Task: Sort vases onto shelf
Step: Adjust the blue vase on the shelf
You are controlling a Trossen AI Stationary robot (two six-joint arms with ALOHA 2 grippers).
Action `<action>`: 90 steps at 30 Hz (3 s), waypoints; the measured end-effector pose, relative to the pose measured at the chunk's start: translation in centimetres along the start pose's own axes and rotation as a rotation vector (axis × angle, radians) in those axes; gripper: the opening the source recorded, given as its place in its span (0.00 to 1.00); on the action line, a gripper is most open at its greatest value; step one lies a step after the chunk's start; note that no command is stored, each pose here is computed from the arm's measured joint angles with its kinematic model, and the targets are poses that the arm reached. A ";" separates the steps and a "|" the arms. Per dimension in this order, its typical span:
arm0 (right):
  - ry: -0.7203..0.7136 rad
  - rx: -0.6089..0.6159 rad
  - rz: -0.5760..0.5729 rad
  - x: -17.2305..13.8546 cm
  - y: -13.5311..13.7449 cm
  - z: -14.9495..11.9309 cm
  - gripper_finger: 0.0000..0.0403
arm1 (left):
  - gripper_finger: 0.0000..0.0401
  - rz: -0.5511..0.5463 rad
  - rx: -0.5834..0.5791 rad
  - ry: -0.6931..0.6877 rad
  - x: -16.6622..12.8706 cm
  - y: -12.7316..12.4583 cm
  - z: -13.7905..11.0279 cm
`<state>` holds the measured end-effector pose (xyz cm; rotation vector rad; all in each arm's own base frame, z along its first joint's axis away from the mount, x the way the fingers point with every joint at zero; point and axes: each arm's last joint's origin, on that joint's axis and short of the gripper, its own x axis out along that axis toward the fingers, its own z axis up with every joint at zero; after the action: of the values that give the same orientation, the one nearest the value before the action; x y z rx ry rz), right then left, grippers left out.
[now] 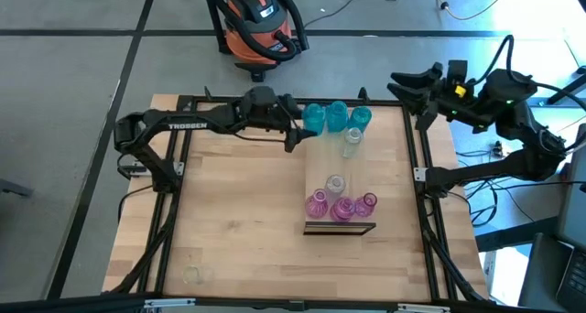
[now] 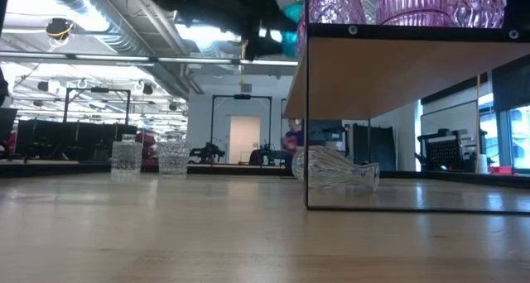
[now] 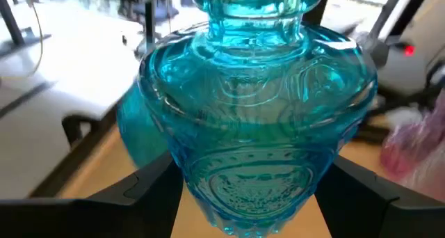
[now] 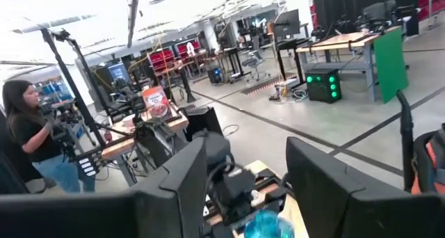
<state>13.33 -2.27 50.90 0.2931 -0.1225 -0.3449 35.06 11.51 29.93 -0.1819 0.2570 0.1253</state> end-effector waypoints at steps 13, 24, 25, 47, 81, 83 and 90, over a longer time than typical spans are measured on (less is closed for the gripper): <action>0.008 -0.004 -0.055 0.0 -0.2 -0.2 0.45 | 0.67 0.152 0.030 0.050 0.1 3.9 -4.7; 0.006 -0.007 -0.089 0.1 -0.3 -0.2 0.45 | 0.67 0.110 0.029 0.047 1.6 4.3 -5.8; 0.006 -0.007 -0.089 0.1 -0.3 -0.3 0.45 | 0.67 0.114 0.030 0.046 1.5 4.3 -5.8; 0.001 0.029 -0.115 0.2 -0.4 -0.3 0.45 | 0.67 0.118 0.030 0.066 2.4 4.7 -6.9; 0.063 0.046 -0.116 1.0 -0.3 -1.1 0.45 | 0.70 0.115 0.171 0.021 3.7 5.0 -7.7; 0.064 0.046 -0.113 1.0 -0.3 -1.1 0.45 | 0.69 0.121 0.172 0.021 3.7 4.8 -7.7; 0.071 0.068 -0.092 1.0 -0.3 -1.1 0.45 | 0.75 0.154 0.171 0.018 3.7 4.9 -7.6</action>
<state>14.41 -2.58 49.85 0.3788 -0.0514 -0.4213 36.06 15.20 20.89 0.0071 0.2982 0.2539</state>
